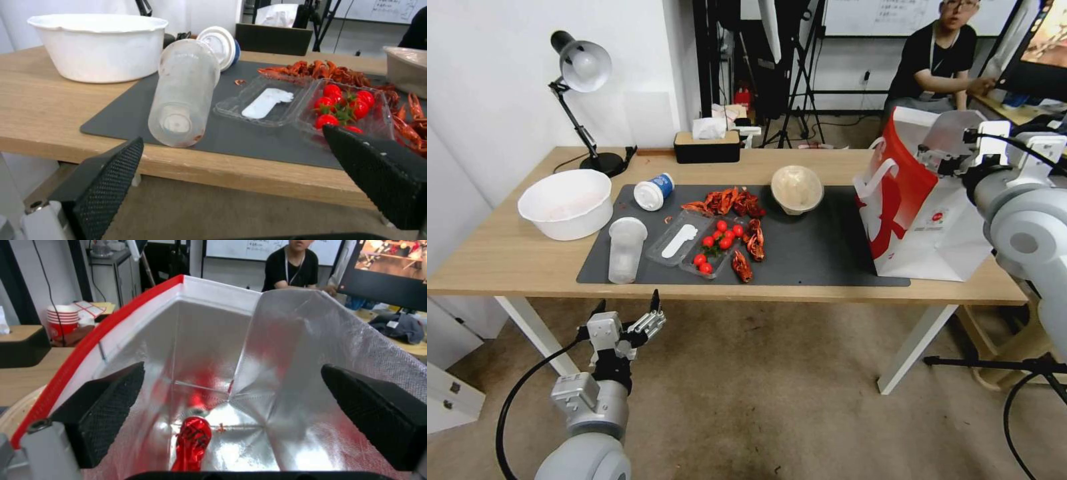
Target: Pick up the trash from the table and place it into the takeout bag.
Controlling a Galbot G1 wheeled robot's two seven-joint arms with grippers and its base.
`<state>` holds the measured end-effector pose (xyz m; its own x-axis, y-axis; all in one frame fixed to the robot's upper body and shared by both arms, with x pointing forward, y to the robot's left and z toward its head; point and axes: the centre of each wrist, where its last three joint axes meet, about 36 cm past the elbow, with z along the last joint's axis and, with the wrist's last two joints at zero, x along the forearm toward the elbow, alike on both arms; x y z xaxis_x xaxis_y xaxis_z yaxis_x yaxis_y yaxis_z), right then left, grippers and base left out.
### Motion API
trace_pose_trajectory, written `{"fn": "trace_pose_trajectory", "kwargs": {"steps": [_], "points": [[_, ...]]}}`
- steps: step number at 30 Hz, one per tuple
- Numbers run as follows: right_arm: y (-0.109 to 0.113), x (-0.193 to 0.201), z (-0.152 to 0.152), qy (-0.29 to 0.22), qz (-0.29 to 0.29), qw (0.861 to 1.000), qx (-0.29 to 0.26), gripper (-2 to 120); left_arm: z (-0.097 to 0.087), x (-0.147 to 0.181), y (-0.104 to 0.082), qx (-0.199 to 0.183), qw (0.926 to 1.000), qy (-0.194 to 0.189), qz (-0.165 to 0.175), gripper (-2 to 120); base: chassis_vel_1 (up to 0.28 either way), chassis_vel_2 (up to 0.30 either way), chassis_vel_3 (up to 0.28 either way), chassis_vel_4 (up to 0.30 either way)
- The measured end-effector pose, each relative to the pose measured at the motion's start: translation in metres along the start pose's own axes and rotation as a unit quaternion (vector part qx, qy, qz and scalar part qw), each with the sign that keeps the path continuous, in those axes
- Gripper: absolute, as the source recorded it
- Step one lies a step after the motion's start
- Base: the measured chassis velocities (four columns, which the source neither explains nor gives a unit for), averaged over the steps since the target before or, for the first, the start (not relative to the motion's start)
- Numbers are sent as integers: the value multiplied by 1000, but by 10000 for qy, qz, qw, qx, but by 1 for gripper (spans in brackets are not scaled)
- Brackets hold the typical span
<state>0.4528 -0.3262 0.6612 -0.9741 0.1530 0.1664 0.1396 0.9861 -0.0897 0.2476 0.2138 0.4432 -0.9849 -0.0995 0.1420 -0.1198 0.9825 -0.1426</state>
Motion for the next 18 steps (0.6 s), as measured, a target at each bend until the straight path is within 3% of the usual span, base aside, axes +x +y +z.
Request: {"fn": "trace_pose_trajectory", "kwargs": {"steps": [13,18], "points": [[2,5,3,8,-18,10000,2,100,-1,1,-1,8,10000,2,17,100,0,0,0,0],[2,12,2,-369,-164,9990,-174,100,-1,2,-1,6,10000,-1,18,100,0,0,0,0]]}}
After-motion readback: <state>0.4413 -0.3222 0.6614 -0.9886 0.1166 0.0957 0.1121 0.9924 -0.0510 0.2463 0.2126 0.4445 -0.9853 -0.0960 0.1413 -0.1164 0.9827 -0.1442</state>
